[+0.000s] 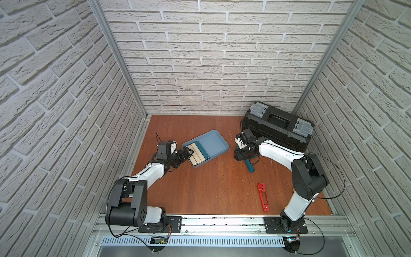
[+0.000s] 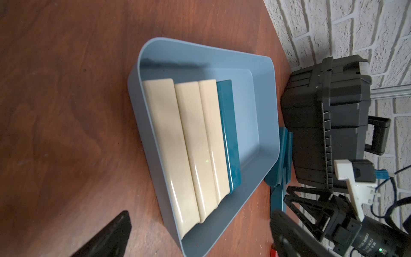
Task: Put the pruning pliers into the storage box
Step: Pick up the pruning pliers from the center of the board, then place the pruning pliers in the storage box.
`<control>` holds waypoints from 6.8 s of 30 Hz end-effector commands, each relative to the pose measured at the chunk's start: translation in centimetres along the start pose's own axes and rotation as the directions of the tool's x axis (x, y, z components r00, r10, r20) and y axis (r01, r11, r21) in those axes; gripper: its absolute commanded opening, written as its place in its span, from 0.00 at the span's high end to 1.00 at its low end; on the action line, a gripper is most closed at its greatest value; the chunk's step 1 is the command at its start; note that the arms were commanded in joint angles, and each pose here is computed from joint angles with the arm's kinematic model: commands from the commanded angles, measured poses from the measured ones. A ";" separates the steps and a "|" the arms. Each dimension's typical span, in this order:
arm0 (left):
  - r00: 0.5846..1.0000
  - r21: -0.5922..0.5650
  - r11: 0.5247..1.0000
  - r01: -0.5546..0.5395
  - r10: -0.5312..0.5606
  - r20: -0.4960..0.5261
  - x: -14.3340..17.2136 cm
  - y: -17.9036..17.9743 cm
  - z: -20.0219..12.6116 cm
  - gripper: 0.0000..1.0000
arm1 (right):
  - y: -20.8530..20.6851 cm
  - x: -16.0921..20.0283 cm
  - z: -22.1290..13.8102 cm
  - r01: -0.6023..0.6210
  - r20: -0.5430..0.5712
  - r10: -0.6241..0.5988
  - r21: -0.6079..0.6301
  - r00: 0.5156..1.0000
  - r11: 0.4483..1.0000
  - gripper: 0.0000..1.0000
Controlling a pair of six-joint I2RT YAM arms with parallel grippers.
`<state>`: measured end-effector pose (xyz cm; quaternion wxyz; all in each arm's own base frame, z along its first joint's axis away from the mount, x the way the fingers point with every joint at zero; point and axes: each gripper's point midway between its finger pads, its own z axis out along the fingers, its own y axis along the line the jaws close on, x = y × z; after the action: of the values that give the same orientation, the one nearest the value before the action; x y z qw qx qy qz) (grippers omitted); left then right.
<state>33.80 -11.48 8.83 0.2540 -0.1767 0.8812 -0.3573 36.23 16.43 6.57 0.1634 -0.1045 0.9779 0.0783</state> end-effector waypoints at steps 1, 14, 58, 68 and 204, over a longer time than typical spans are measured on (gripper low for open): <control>0.999 0.031 0.999 -0.017 0.016 0.033 -0.6 -0.5 -0.4 0.02 | 0.2 -0.8 -0.1 -0.013 0.025 0.014 -0.015 1.000 1.000 0.47; 1.000 0.031 1.000 -0.005 0.004 0.028 -0.6 -0.1 -0.2 0.02 | -0.7 -2.0 1.3 -0.022 0.018 0.021 0.045 1.000 0.999 0.48; 0.999 0.053 0.998 0.016 -0.019 0.049 -1.1 -0.4 0.0 0.02 | -2.2 -2.8 4.1 -0.033 -0.056 0.037 0.060 0.998 0.998 0.72; 0.997 0.034 0.999 0.021 -0.024 0.079 -0.5 0.0 -1.1 0.02 | -1.6 -4.8 -0.7 0.000 0.037 -0.001 0.050 0.999 0.999 0.78; 0.993 0.052 0.997 0.060 -0.065 0.100 0.0 0.0 1.3 0.02 | 16.4 -9.5 6.1 0.303 0.030 -0.308 -0.286 0.951 0.909 0.59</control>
<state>34.46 -11.84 8.03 0.2852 -0.2222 0.8551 -0.3716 42.93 34.03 3.09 0.1199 -0.2658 0.9412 0.1706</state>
